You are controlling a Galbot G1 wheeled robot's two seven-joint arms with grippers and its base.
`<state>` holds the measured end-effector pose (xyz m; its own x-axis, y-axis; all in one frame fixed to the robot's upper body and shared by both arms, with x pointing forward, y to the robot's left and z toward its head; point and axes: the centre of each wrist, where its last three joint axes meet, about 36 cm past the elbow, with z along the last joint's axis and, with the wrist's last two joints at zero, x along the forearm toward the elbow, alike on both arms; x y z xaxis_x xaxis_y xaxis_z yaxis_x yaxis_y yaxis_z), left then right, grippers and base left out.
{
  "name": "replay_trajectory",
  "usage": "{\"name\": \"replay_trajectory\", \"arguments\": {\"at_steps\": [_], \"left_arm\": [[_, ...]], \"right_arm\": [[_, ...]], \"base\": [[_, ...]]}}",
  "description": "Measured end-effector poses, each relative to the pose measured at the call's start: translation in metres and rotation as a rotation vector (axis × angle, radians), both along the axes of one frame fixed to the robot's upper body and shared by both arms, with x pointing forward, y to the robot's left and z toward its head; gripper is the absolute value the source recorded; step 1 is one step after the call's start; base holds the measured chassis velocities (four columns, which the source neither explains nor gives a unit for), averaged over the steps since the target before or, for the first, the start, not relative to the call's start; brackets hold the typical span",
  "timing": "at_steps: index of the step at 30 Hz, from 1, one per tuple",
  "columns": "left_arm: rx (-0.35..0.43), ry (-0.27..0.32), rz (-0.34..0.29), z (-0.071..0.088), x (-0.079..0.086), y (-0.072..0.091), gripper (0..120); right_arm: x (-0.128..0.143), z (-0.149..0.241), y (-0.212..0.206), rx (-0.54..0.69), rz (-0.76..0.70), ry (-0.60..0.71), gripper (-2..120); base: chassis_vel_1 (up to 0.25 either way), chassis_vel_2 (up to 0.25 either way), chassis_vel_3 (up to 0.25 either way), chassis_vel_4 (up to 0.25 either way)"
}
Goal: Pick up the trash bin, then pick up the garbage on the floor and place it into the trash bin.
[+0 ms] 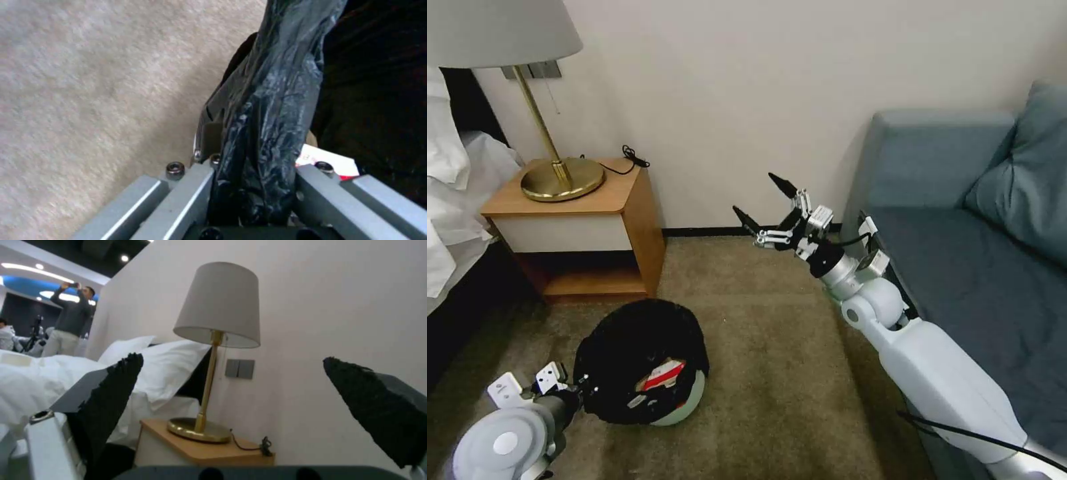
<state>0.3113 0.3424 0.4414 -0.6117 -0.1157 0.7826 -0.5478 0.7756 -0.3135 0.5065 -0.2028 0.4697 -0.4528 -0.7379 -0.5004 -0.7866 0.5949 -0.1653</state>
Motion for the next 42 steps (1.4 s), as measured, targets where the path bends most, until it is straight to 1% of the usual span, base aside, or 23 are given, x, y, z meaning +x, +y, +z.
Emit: {"name": "replay_trajectory", "arguments": {"at_steps": [4, 9, 15, 16, 17, 18, 19, 20, 21, 23, 24, 26, 27, 28, 29, 30, 32, 33, 34, 36, 39, 41, 42], "left_arm": [[0.014, -0.005, -0.014, -0.007, 0.002, 0.0, 1], [0.029, -0.006, -0.029, -0.026, 0.005, 0.003, 1], [0.029, -0.013, -0.028, -0.029, 0.009, 0.005, 1], [0.026, -0.014, -0.028, -0.029, 0.009, 0.006, 4], [0.021, -0.014, -0.024, -0.03, 0.01, 0.007, 11], [0.021, -0.014, -0.024, -0.03, 0.01, 0.007, 11], [0.018, -0.012, -0.021, -0.031, 0.009, 0.007, 15], [0.02, -0.01, -0.012, -0.034, 0.009, 0.009, 23], [0.02, -0.01, -0.012, -0.034, 0.009, 0.009, 23], [0.029, -0.012, -0.002, -0.035, 0.01, 0.01, 31], [0.029, -0.012, -0.002, -0.035, 0.01, 0.01, 31], [0.034, -0.026, -0.01, -0.034, 0.01, 0.009, 44], [0.034, -0.026, -0.01, -0.034, 0.01, 0.009, 44], [0.036, -0.037, -0.013, -0.031, 0.01, 0.008, 46], [0.041, -0.052, -0.016, -0.026, 0.01, 0.007, 53], [0.041, -0.052, -0.016, -0.026, 0.01, 0.007, 53], [0.049, -0.077, -0.023, -0.017, 0.01, 0.005, 65], [0.049, -0.077, -0.023, -0.017, 0.01, 0.005, 65], [0.052, -0.08, -0.023, -0.012, 0.008, 0.003, 68], [0.051, -0.065, -0.015, -0.005, 0.005, 0.001, 80], [0.051, -0.048, -0.004, -0.002, 0.004, 0.001, 85], [0.062, -0.042, 0.005, 0.003, 0.001, 0.0, 97], [0.062, -0.042, 0.005, 0.003, 0.001, 0.0, 97]], "right_arm": [[-0.003, -0.005, -0.003, -0.011, 0.001, 0.004, 100], [-0.007, -0.009, -0.007, -0.02, 0.002, 0.005, 100], [-0.008, -0.013, -0.01, -0.033, -0.001, 0.008, 100], [-0.007, -0.013, -0.01, -0.034, -0.001, 0.009, 100], [-0.007, -0.014, -0.011, -0.037, -0.001, 0.01, 100], [-0.007, -0.014, -0.011, -0.037, -0.001, 0.01, 100], [-0.007, -0.015, -0.011, -0.042, 0.0, 0.012, 100], [-0.007, -0.017, -0.011, -0.049, 0.002, 0.012, 100], [-0.007, -0.017, -0.011, -0.049, 0.002, 0.012, 100], [-0.007, -0.019, -0.011, -0.054, 0.005, 0.012, 100], [-0.007, -0.019, -0.011, -0.054, 0.005, 0.012, 100], [-0.008, -0.022, -0.009, -0.061, 0.01, 0.015, 100], [-0.008, -0.022, -0.009, -0.061, 0.01, 0.015, 100], [-0.009, -0.023, -0.009, -0.064, 0.012, 0.016, 100], [-0.01, -0.025, -0.009, -0.067, 0.014, 0.019, 100], [-0.01, -0.025, -0.009, -0.067, 0.014, 0.019, 100], [-0.012, -0.028, -0.008, -0.074, 0.016, 0.022, 100], [-0.012, -0.028, -0.008, -0.074, 0.016, 0.022, 100], [-0.013, -0.03, -0.008, -0.078, 0.017, 0.025, 100], [-0.015, -0.033, -0.007, -0.083, 0.019, 0.028, 100], [-0.016, -0.034, -0.007, -0.086, 0.019, 0.029, 100], [-0.018, -0.036, -0.007, -0.088, 0.019, 0.032, 100], [-0.018, -0.036, -0.007, -0.088, 0.019, 0.032, 100]], "base": [[0.0, 0.0, 0.0, 0.0], [0.0, 0.0, 0.0, 0.0], [0.0, 0.0, 0.0, 0.0], [0.0, 0.0, 0.0, 0.0], [0.0, 0.0, 0.0, 0.0], [0.0, 0.0, 0.0, 0.0], [0.0, 0.0, 0.0, 0.0], [0.0, 0.0, 0.0, 0.0], [0.0, 0.0, 0.0, 0.0], [0.0, 0.0, 0.0, 0.0], [0.0, 0.0, 0.0, 0.0], [0.0, 0.0, 0.0, 0.0], [0.0, 0.0, 0.0, 0.0], [0.0, 0.0, 0.0, 0.0], [0.0, 0.0, 0.0, 0.0], [0.0, 0.0, 0.0, 0.0], [0.0, 0.0, 0.0, 0.0], [0.0, 0.0, 0.0, 0.0], [0.0, 0.0, 0.0, 0.0], [0.0, 0.0, 0.0, 0.0], [0.0, 0.0, 0.0, 0.0], [0.0, 0.0, 0.0, 0.0], [0.0, 0.0, 0.0, 0.0]]}}
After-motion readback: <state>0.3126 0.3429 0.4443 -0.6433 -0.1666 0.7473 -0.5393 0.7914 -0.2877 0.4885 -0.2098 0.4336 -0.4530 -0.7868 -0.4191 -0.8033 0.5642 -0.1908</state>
